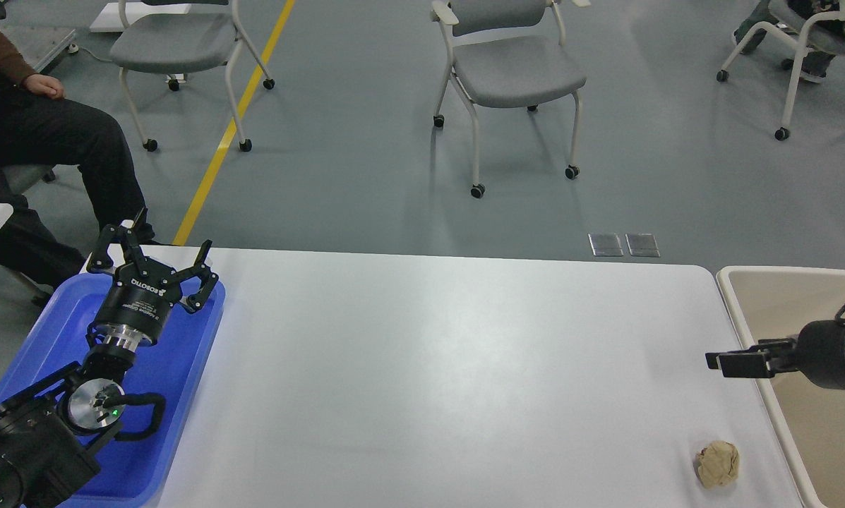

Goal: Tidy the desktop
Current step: 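Lower the right gripper down to the crumpled tan paper ball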

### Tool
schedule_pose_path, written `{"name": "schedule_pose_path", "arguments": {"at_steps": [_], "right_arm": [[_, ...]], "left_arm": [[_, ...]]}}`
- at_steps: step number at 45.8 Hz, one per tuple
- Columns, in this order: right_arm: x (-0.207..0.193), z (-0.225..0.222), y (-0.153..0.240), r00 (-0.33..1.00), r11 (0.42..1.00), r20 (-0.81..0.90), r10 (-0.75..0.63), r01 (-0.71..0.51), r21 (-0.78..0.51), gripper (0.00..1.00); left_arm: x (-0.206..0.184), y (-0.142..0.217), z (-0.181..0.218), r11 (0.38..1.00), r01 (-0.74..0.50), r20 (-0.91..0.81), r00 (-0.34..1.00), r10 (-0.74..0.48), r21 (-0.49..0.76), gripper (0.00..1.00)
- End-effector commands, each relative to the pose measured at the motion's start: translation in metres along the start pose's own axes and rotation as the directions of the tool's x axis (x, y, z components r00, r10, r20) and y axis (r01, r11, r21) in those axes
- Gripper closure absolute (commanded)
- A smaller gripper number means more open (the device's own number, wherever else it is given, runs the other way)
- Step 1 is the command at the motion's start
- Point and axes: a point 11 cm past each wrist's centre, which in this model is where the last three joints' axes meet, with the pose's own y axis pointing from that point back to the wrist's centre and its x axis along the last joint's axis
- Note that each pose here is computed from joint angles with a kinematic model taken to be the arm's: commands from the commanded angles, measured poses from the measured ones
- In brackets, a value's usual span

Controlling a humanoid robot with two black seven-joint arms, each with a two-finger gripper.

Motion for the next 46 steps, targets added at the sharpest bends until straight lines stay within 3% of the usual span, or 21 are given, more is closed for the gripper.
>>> {"name": "schedule_pose_path", "arguments": {"at_steps": [1, 46], "right_arm": [[-0.030, -0.009, -0.015, 0.994, 0.994, -0.043, -0.102, 0.103, 0.023, 0.00], [-0.081, -0.007, -0.048, 0.989, 0.990, 0.049, -0.137, 0.136, 0.019, 0.00]], "left_arm": [[0.000, 0.000, 0.000, 1.000, 0.000, 0.000, 1.000, 0.000, 0.001, 0.02], [0.000, 0.000, 0.000, 1.000, 0.000, 0.000, 1.000, 0.000, 0.001, 0.02]]}}
